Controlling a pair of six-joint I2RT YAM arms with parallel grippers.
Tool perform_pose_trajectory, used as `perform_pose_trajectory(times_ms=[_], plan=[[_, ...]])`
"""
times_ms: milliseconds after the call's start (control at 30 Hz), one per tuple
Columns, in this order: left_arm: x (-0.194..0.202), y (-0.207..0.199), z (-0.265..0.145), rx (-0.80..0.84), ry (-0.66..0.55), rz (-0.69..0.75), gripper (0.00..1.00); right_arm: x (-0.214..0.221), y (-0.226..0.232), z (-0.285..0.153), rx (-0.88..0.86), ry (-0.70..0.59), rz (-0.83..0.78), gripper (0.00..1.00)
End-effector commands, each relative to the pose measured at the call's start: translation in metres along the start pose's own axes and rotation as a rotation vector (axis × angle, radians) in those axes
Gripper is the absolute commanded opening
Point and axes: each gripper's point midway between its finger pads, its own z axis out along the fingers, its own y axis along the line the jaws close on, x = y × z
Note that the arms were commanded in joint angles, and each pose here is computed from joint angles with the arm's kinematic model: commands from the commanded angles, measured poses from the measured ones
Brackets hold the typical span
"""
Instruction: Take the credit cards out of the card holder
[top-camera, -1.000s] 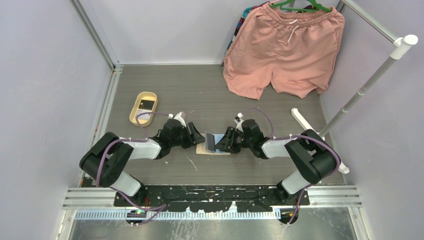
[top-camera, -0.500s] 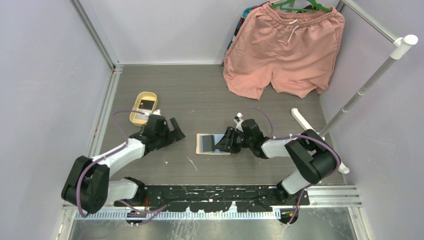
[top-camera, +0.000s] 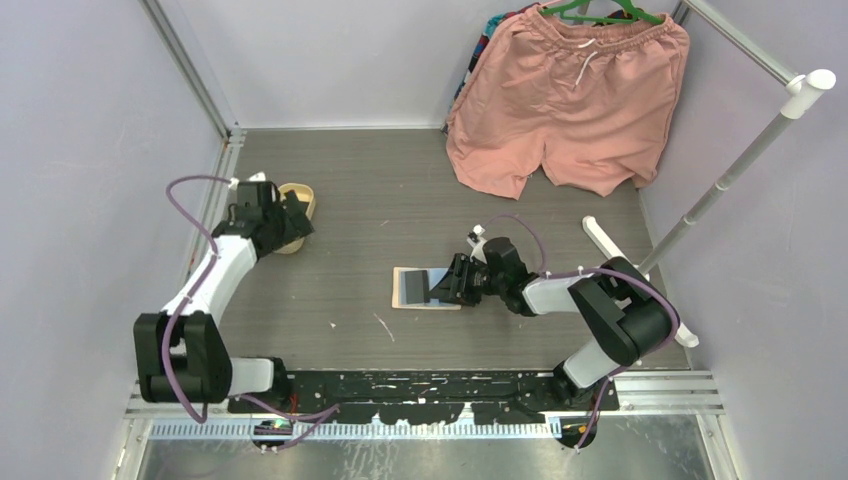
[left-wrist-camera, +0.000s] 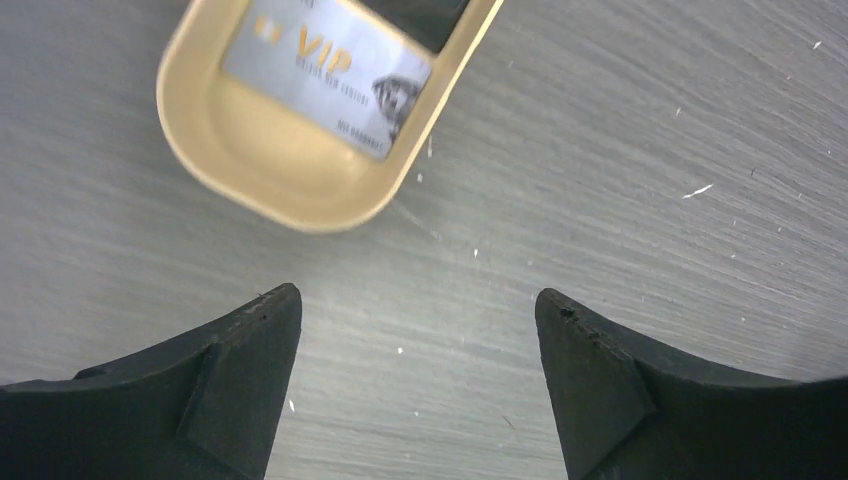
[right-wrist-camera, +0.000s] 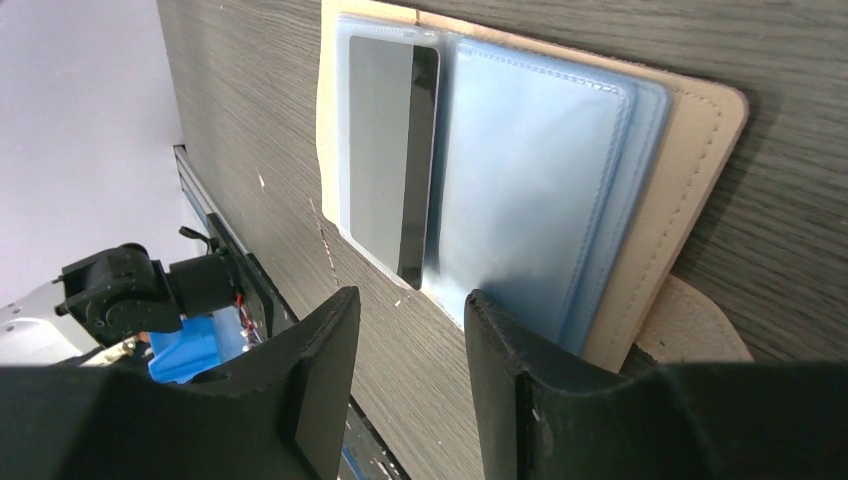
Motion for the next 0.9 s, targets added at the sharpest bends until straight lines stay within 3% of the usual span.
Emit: perform_pose_trajectory(times_ms=[0, 167, 367, 733, 867], plan=[[-0.033, -0.005, 0.002, -0.011, -0.002, 0.175, 0.86, 0.020, -0.043, -0.002, 0.159, 0.050, 0.017, 0.50], [-0.051, -0.009, 0.023, -0.039, 0.051, 0.264, 0.73, 0.020, -0.039, -0.001, 0.144, 0.062, 0.003, 0.50], [-0.054, -0.016, 0.058, -0.014, 0.126, 0.377, 0.48, 0.020, -0.037, -0.001, 0.132, 0.060, 0.007, 0.50], [-0.048, -0.011, 0.096, -0.023, 0.207, 0.452, 0.39, 0.022, -0.037, -0.003, 0.130, 0.071, 0.001, 0.50], [-0.042, -0.017, 0.101, 0.015, 0.221, 0.450, 0.27, 0.022, -0.038, -0.002, 0.131, 0.072, 0.004, 0.50]])
